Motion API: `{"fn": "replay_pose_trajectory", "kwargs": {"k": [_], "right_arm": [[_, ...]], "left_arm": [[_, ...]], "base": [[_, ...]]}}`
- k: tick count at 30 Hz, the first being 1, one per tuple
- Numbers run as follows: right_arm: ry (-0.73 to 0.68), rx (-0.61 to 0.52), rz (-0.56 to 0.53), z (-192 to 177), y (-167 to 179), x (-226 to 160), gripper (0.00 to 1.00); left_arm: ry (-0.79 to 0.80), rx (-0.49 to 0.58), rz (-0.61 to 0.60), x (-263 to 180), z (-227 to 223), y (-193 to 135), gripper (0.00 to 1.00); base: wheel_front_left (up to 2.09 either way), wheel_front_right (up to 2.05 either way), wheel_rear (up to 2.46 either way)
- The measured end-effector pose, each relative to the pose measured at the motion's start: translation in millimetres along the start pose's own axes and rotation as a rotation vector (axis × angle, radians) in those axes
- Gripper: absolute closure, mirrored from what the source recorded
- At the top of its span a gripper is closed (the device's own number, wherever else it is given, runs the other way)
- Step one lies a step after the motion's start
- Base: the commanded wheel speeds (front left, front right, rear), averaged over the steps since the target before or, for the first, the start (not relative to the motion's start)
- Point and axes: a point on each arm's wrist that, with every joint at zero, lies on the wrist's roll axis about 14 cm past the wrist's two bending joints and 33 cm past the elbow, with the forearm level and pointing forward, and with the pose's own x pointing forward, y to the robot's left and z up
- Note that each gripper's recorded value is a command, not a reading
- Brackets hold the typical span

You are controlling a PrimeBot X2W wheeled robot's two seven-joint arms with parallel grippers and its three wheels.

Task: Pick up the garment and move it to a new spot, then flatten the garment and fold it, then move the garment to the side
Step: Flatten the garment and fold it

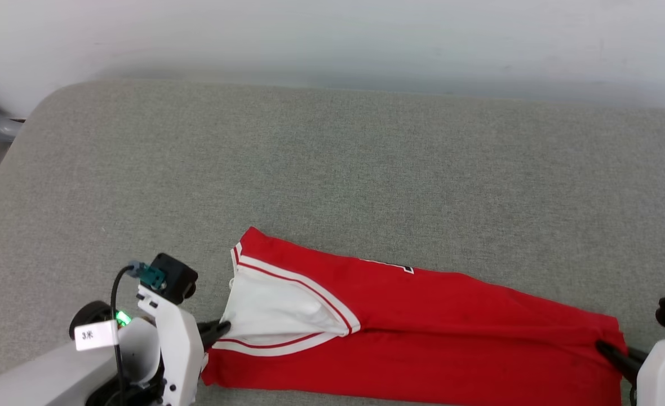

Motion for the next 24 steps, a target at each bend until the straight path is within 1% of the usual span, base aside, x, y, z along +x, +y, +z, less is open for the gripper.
{"fn": "replay_pose_trajectory", "kwargs": {"k": [6,8,10,13,14,15,16,21,24], "right_arm": [[0.079,0.042,0.012,-32,5,5,1.00],[0.104,0.057,0.013,-41,7,7,1.00],[0.120,0.069,0.012,-49,7,9,1.00],[0.114,0.080,0.002,-53,5,12,1.00],[0.110,0.085,0.001,-53,5,12,0.78],[0.097,0.087,-0.001,-51,5,12,0.15],[0.081,0.086,-0.003,-49,5,12,0.00],[-0.027,0.077,-0.009,-27,5,4,0.00],[-0.093,0.063,-0.012,-11,5,-6,0.00]], "left_arm": [[0.068,-0.069,0.009,8,-31,1,1.00],[0.091,-0.097,-0.002,13,-41,-2,1.00],[0.103,-0.126,-0.010,18,-50,-5,1.00],[0.106,-0.140,0.003,21,-55,-2,1.00],[0.100,-0.146,0.009,23,-56,-1,1.00],[0.085,-0.152,0.015,24,-55,0,0.71],[0.057,-0.155,0.024,25,-51,2,0.00],[-0.064,-0.150,0.069,20,-34,6,0.00],[-0.175,-0.128,0.114,11,-16,12,0.00]], "base": [[0.00,0.00,0.00],[0.00,0.00,0.00],[0.00,0.00,0.00],[0.00,0.00,0.00],[0.00,0.00,0.00],[0.00,0.00,0.00],[0.00,0.00,0.00],[0.00,0.00,0.00],[0.00,0.00,0.00]]}}
